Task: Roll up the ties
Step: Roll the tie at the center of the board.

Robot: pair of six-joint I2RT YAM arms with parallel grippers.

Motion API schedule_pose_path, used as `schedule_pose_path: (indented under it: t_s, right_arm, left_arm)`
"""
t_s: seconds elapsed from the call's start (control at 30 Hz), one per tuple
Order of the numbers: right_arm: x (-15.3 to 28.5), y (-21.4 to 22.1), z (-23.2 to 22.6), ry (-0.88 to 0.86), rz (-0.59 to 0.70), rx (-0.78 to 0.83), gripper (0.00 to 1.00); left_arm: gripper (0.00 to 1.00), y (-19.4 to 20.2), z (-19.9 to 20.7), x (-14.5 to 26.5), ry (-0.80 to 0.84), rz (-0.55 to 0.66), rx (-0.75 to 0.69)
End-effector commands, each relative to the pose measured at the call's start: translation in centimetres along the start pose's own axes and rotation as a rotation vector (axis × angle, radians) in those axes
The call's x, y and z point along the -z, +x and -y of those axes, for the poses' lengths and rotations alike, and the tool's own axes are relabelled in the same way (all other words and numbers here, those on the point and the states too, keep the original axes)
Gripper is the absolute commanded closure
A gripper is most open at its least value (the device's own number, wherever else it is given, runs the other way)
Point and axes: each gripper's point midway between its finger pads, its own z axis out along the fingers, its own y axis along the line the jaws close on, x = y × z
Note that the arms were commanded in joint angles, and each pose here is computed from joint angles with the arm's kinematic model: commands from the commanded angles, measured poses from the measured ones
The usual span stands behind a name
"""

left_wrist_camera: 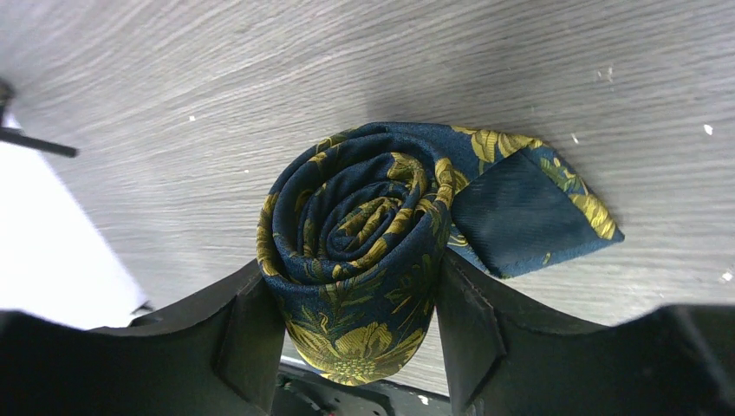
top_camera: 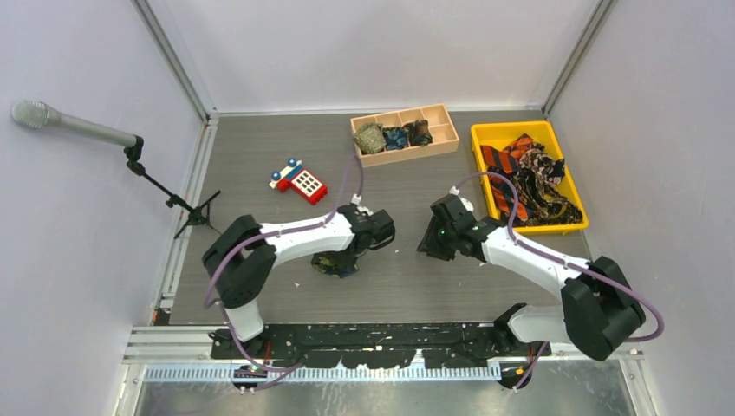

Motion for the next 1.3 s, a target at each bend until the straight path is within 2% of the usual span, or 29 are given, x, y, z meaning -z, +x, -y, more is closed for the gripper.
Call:
schedule_pose_path:
  t_s: [0.0,0.2,0.4,0.93,1.27]
  right_arm:
    - [1.0,-1.6,1.0,0.014,0.088,-0.054,0.63]
    - [1.7,-2.3,1.7,0.014,0.116,-0.085,0.64]
    - [2.2,-2.6,1.8,-0.002,0.13,-0.102,0.64]
    - [2.5,-2.5,1.4,-0.021,0.119,-0.104,0.64]
    - [2.2,-2.3,1.1,-0.028,0.099,-0.105,0.64]
  left_arm:
    - [0.42,0.0,-1.9,0.2,-0.223,-0.004,-0.086]
    - [0.43,-0.2,-0.7,-0.1,-0.336,-0.034,-0.181]
    - [0.42,0.6,1.8,-1.4,-0.324,-0.072,-0.229]
    - [0.25,0.2,2.1,-0.2,-0.268,-0.042,-0.215]
    - [0.23,-0.6,1.5,1.5,-0.256,-0.008,-0.196]
